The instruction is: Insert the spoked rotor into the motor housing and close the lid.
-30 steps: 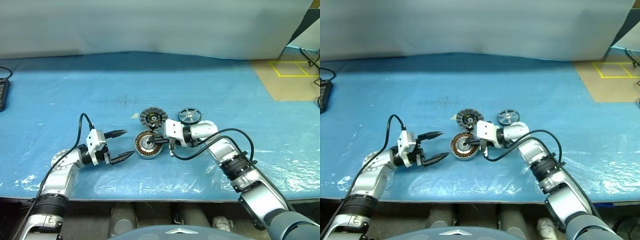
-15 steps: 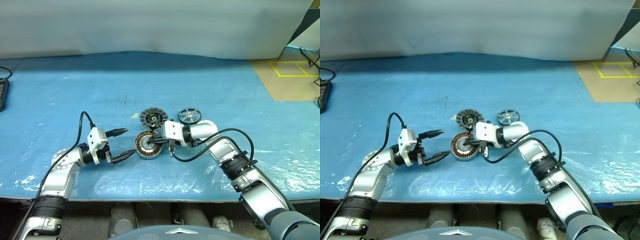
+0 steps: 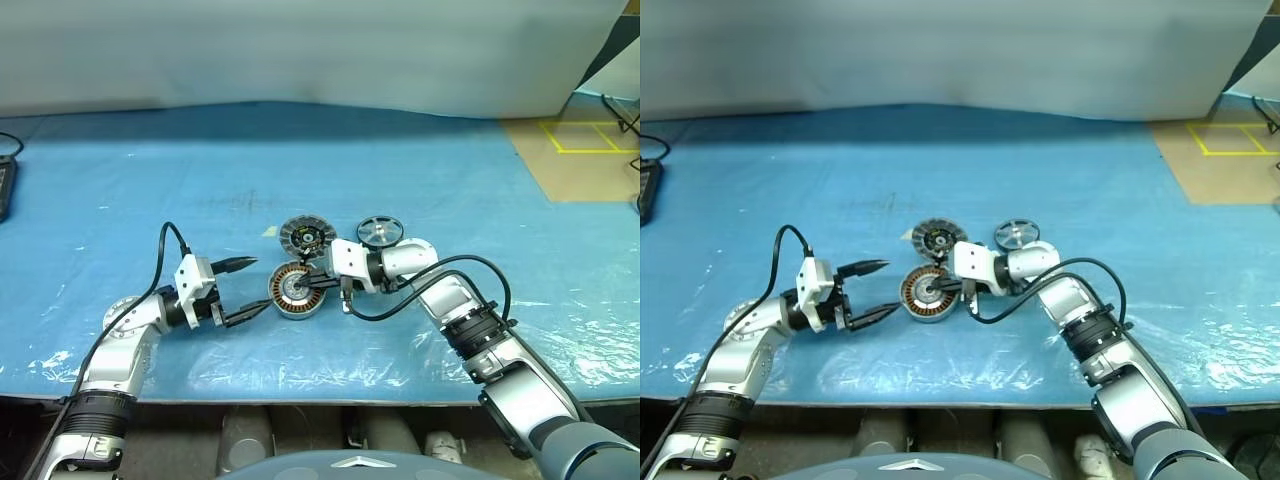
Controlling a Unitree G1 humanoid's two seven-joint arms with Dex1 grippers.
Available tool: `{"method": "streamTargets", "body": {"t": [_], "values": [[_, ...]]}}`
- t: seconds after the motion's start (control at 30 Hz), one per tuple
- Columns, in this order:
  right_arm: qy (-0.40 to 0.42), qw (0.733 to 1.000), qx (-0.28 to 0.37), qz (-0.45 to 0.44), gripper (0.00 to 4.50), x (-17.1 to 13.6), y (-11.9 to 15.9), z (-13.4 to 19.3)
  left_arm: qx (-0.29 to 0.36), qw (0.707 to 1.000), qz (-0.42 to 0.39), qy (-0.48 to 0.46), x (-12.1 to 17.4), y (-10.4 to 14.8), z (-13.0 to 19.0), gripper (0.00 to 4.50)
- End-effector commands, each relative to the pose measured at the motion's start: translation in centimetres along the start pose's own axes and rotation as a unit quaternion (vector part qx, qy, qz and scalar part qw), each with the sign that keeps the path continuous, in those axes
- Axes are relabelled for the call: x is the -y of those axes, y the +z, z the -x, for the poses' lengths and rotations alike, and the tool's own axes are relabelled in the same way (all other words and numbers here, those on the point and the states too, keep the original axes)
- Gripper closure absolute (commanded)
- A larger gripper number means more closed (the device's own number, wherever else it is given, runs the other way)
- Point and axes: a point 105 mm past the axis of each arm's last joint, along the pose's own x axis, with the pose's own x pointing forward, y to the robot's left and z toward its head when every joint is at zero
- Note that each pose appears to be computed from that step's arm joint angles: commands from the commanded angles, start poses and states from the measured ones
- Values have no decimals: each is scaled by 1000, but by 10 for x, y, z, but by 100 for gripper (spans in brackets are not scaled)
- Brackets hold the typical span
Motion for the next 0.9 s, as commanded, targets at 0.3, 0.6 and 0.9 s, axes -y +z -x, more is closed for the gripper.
{"method": "streamTargets", "body": {"t": [0.3, 0.6, 0.9], "values": [[-6, 999, 35, 17, 449, 11, 25, -3, 5, 1000, -5, -1, 4, -4, 3, 0], [6, 999, 36, 10, 449, 10, 25, -8, 8, 1000, -8, 4, 6, 3, 4, 0], [17, 999, 24, -12, 449, -1, 9, -14, 7, 1000, -7, 8, 5, 6, 5, 0]]}}
